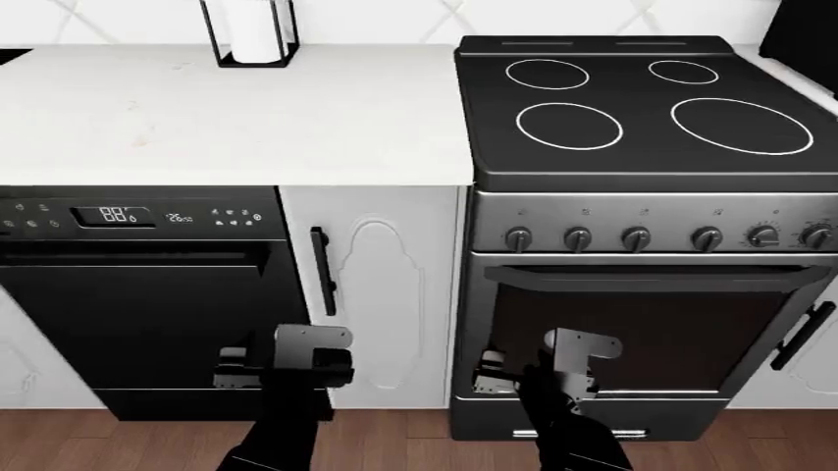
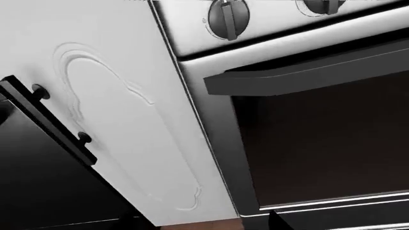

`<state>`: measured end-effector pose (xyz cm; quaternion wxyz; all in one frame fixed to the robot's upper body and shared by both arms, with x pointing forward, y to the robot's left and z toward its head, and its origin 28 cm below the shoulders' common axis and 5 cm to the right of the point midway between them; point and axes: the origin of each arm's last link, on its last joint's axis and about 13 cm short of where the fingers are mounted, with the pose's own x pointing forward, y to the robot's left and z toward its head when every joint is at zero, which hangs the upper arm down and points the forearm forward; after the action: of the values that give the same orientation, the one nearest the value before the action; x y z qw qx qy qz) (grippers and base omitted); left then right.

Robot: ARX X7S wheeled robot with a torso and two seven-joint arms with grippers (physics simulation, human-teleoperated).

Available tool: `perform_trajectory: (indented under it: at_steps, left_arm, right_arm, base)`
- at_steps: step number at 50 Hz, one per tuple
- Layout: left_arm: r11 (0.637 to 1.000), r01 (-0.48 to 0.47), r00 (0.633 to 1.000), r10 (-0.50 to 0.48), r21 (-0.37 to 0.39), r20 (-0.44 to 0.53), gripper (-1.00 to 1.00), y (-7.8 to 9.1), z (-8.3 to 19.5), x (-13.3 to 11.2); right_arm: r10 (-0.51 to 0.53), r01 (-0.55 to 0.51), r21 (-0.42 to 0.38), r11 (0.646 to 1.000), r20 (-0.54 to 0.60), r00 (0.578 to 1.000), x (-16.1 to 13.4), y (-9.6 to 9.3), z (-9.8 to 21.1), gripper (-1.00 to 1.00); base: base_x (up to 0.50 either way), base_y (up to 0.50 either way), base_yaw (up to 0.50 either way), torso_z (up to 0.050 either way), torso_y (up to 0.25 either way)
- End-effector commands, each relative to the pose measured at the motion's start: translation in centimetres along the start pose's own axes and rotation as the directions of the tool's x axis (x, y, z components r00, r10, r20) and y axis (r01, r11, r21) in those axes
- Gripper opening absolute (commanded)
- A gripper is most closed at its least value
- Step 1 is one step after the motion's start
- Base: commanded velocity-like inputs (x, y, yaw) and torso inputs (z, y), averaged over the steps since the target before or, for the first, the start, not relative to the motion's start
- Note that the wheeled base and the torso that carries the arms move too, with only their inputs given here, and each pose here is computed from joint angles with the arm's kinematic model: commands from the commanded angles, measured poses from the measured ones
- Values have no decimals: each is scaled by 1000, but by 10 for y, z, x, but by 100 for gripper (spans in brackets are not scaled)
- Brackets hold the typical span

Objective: Pick and place the shaker into the drawer. Then close the cabinet.

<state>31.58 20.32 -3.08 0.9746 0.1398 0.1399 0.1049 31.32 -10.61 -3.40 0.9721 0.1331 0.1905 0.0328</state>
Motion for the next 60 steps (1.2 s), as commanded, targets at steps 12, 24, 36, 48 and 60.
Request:
perform_trajectory:
  at_steps: [12, 24, 36, 48, 60]
  left_arm:
    - [999, 38, 998, -38, 12, 39, 100, -3, 0, -2]
    - [899, 182, 944, -47, -399, 325, 100, 81, 95, -36]
    - [930, 202, 789, 32, -308, 614, 100, 155, 219, -38]
    - [914, 271, 674, 43, -301, 737, 100, 197, 295, -60]
    - [899, 298, 590, 91, -321, 802, 100, 230, 348, -70]
  right_arm:
    - [-32, 30, 51, 998, 38, 999, 0, -2, 1, 100]
    - [-130, 138, -174, 975, 58, 990, -100, -26, 49, 100]
    - [-23, 261, -402, 878, 509, 861, -225, -1, 242, 100]
    - [-18, 444, -520, 730, 634, 773, -309, 22, 383, 100]
    - [26, 529, -568, 631, 696, 718, -350, 53, 488, 100]
  base:
    - [0, 250, 0, 0, 0]
    - [0, 0, 0, 0, 0]
    - [0, 0, 0, 1, 0]
    - [0, 0, 0, 0, 0]
    - [0, 0, 0, 0, 0]
